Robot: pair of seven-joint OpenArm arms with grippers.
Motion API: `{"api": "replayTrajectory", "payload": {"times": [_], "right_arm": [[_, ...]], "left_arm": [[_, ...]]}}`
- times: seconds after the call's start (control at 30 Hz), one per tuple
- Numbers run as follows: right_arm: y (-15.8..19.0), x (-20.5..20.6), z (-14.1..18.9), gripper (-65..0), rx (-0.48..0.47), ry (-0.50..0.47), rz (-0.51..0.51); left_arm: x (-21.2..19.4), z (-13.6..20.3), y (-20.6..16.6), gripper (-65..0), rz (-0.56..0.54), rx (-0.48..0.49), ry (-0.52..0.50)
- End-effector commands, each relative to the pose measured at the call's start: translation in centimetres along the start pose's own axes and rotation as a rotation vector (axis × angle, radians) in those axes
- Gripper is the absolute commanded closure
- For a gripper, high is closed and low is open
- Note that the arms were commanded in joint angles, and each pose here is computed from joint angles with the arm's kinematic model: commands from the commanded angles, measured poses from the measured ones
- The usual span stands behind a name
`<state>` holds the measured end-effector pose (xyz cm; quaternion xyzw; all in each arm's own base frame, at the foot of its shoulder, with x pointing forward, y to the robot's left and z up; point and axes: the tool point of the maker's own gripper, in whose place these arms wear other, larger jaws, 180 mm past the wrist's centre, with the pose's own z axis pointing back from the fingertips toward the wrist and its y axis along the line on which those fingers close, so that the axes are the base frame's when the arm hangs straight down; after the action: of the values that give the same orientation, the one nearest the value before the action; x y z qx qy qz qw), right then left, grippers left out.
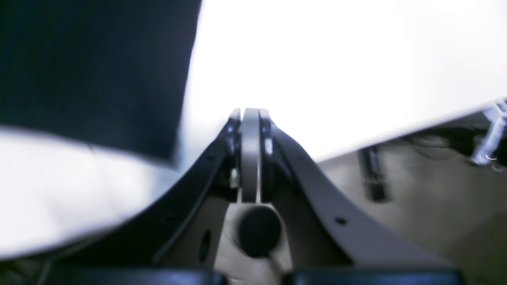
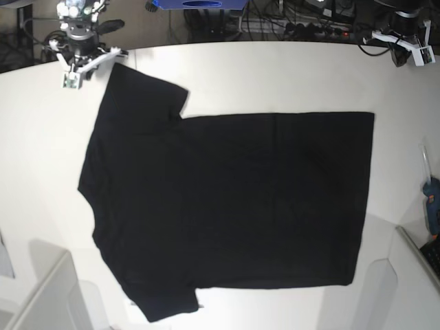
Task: Fold the T-shirt properly
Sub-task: 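Lower both grippers onto the shirt's shoulder corners and grasp them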
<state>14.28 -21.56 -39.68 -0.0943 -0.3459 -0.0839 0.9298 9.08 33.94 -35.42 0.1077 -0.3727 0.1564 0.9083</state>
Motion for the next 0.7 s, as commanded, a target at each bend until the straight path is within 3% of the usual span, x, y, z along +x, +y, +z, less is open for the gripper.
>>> {"api": "replayTrajectory", "payload": {"times": [0.0, 0.13, 0.3, 0.43, 0.47, 0.57, 0.67], "right_arm": [[0.2, 1.4, 0.0, 0.0, 0.015, -0.046, -0.017], [1.9, 3.1, -0.4, 0.0, 0.105, -0.085, -0.153], [3.5, 4.3, -0.8, -24.5, 0.201, -0.103, -0.288], [4.3, 5.1, -1.6, -35.1, 0.243, -0.112, -0.350], [4.2, 5.4, -2.0, -36.5, 0.245, -0.115, -0.354], [2.5, 5.2, -3.6, -37.2, 0.226, -0.102, -0.404], [0.5, 4.4, -5.2, -37.2, 0.212, -0.070, -0.478]], "left_arm": [[1.8, -0.1, 0.5, 0.0, -0.015, 0.010, -0.045], [5.2, -0.7, 2.3, 0.0, 0.029, 0.071, -0.125], [7.3, -1.4, 1.6, 0.0, 0.054, 0.046, -0.187], [7.3, -2.0, 1.2, 0.0, 0.057, 0.020, -0.189], [7.1, -2.1, 1.1, -2.5, 0.064, 0.018, -0.188], [7.2, -2.2, 1.0, -28.8, 0.078, 0.016, -0.194], [7.1, -2.2, 0.5, -48.4, 0.072, -0.003, -0.192]]}}
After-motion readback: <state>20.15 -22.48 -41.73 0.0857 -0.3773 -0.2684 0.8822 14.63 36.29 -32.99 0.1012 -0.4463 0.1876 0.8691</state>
